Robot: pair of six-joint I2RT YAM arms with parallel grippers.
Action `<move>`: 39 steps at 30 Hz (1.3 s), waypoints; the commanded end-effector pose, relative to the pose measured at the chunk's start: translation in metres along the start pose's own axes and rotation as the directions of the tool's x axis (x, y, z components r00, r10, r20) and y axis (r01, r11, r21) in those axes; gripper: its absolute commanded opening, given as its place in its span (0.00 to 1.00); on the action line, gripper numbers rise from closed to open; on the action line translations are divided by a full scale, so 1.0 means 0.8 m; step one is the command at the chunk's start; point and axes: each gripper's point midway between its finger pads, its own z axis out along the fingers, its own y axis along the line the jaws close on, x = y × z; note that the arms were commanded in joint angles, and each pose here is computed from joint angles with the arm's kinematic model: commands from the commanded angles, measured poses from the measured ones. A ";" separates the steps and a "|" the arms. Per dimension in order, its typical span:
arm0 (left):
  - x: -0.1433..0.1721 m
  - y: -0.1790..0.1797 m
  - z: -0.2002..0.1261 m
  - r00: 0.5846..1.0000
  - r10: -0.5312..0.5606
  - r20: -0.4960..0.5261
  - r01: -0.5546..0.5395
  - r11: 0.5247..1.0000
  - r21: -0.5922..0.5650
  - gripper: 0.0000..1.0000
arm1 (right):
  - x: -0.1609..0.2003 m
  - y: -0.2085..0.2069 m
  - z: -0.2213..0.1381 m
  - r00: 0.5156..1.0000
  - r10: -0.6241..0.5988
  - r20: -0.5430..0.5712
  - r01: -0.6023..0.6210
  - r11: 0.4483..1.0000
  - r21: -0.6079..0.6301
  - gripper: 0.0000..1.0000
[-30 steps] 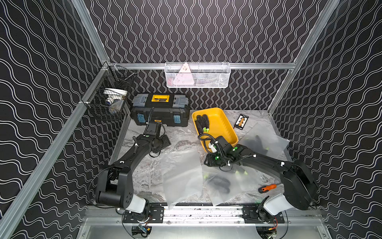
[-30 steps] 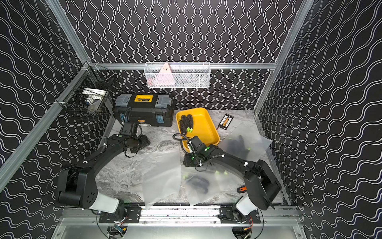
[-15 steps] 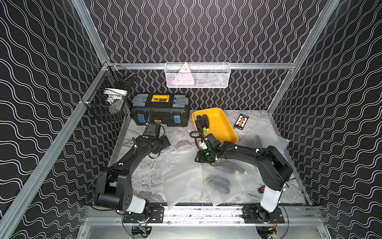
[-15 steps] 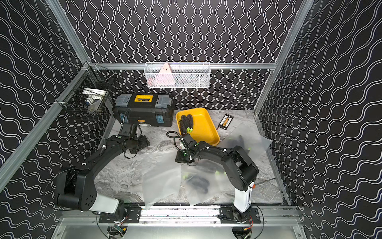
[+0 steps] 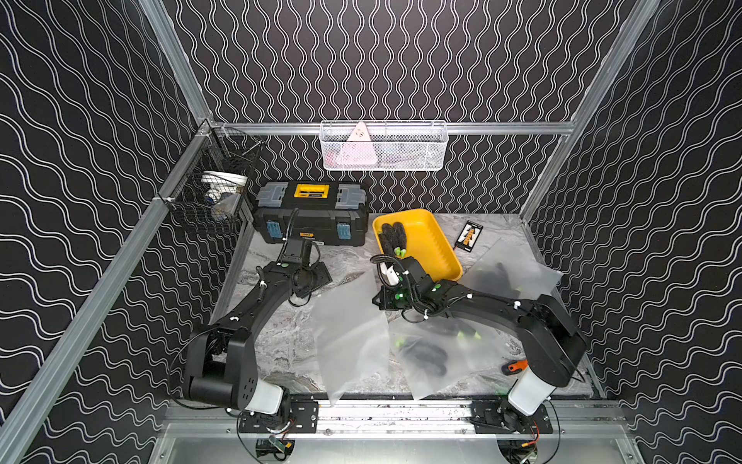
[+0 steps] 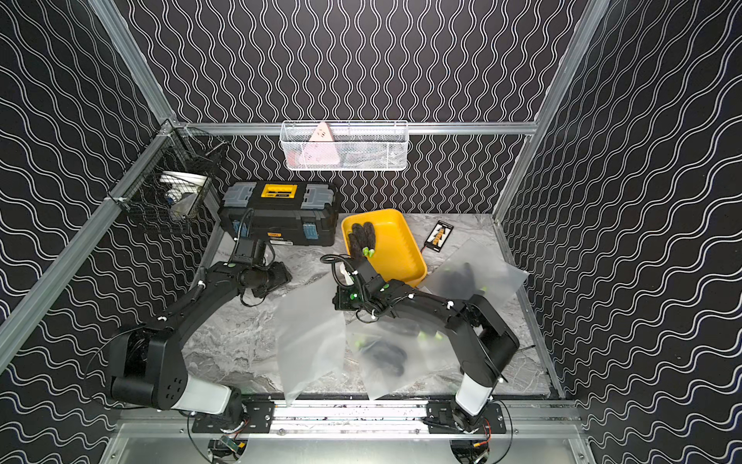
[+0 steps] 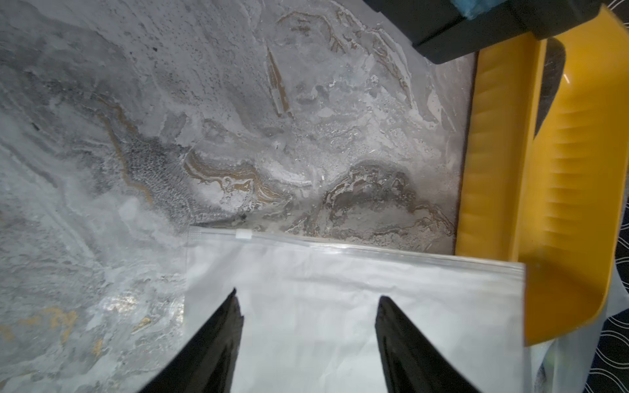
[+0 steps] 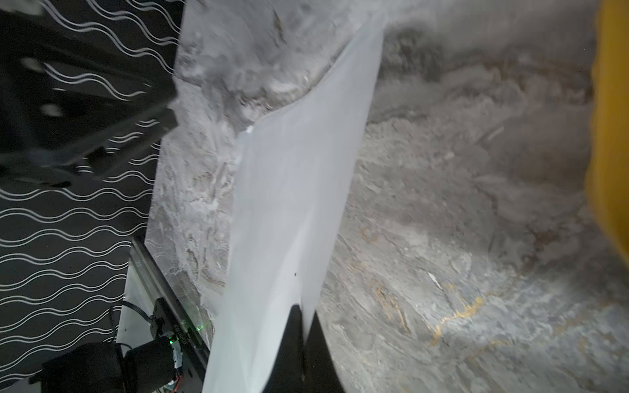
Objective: Place the eggplant in a zip-top bag and seal the zipper
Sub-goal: Adjust the zipper food storage bag at the center of the board.
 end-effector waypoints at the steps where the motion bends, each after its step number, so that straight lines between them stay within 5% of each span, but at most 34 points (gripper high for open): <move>1: -0.009 -0.013 -0.013 1.000 0.002 0.006 -0.002 1.000 0.028 0.67 | -0.042 0.027 -0.030 0.974 -0.133 0.182 0.130 0.991 0.028 0.00; 9: -0.032 -0.046 -0.041 0.999 -0.020 0.027 0.016 0.992 0.129 0.68 | -0.065 0.036 -0.090 0.878 -0.283 0.387 0.220 0.955 0.200 0.00; 13: -0.032 -0.061 -0.042 0.999 -0.031 0.009 0.029 0.982 0.186 0.68 | -0.045 0.054 -0.086 0.828 -0.383 0.409 0.315 0.922 0.227 0.00; 17: -0.026 -0.068 -0.039 1.000 -0.013 -0.001 0.013 0.981 0.194 0.68 | 0.003 0.056 -0.043 0.848 -0.432 0.307 0.377 0.899 0.224 0.02; 22: -0.015 -0.060 -0.029 1.000 0.012 -0.014 -0.009 0.987 0.159 0.68 | 0.080 0.058 -0.012 0.895 -0.423 0.143 0.397 0.900 0.180 0.28; 27: -0.007 -0.051 -0.015 0.999 0.038 -0.030 -0.035 0.992 0.122 0.68 | 0.128 0.052 -0.014 0.919 -0.395 0.026 0.389 0.913 0.120 0.38; 39: 0.011 -0.047 -0.004 0.995 0.091 -0.041 -0.088 0.993 0.080 0.68 | 0.049 -0.048 -0.120 0.948 -0.306 0.088 0.263 0.908 0.327 0.50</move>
